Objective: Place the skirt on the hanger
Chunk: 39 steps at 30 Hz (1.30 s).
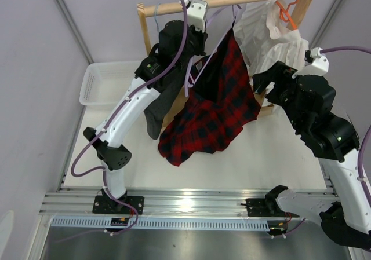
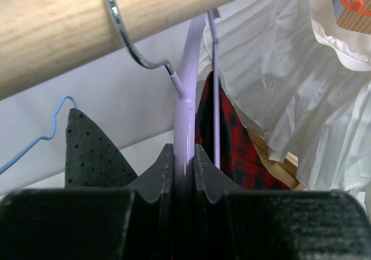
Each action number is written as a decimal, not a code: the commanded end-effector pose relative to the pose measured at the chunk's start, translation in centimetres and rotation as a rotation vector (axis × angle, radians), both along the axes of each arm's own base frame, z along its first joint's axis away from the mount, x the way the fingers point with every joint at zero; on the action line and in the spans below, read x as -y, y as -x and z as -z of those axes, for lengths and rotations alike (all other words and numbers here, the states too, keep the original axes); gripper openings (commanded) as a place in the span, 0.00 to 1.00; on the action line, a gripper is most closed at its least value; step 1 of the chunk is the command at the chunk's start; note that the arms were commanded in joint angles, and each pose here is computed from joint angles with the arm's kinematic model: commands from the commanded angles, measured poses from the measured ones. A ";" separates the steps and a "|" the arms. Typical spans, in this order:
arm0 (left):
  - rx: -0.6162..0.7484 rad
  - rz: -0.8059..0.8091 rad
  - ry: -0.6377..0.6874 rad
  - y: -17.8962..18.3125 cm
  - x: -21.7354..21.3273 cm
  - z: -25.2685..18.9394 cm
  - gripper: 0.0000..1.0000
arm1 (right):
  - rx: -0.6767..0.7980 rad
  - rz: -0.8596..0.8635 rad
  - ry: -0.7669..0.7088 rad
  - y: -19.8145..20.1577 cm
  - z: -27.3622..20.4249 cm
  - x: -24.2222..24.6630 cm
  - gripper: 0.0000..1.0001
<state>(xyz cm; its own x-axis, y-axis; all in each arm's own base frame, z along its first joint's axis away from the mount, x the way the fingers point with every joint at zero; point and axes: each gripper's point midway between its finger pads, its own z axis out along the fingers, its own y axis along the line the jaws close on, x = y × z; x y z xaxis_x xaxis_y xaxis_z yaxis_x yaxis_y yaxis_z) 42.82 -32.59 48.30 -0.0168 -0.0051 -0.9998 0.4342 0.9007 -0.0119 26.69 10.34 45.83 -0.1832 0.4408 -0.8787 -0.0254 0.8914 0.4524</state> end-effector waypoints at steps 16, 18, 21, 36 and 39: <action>0.281 0.263 0.131 7.5 -1.5 -8.3 0.58 | -0.003 -0.020 -0.020 -0.4 2.4 0.0 0.93; 0.308 0.304 0.137 9.1 -1.9 -9.6 0.60 | -0.009 -0.027 -0.016 -0.6 2.7 -0.1 0.95; 0.301 0.340 0.130 11.1 -2.8 -9.8 0.62 | -0.033 -0.053 -0.004 -0.9 3.7 -0.6 0.97; 0.050 -0.146 0.244 20.2 -21.5 5.8 0.69 | -0.187 -0.124 0.082 0.2 12.6 -1.0 0.99; 0.003 -0.173 0.233 20.7 -22.3 9.0 0.69 | -0.210 -0.129 0.087 0.4 13.8 -1.0 0.99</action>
<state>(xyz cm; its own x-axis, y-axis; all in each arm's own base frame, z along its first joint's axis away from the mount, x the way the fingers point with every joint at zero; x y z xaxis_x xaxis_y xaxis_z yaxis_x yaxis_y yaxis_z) 21.23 -11.00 44.19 0.1139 -0.2502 -0.9615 0.3707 0.9086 -0.1925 26.40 11.55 31.32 -0.4481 0.3242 -0.8331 -0.0320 0.9255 0.3774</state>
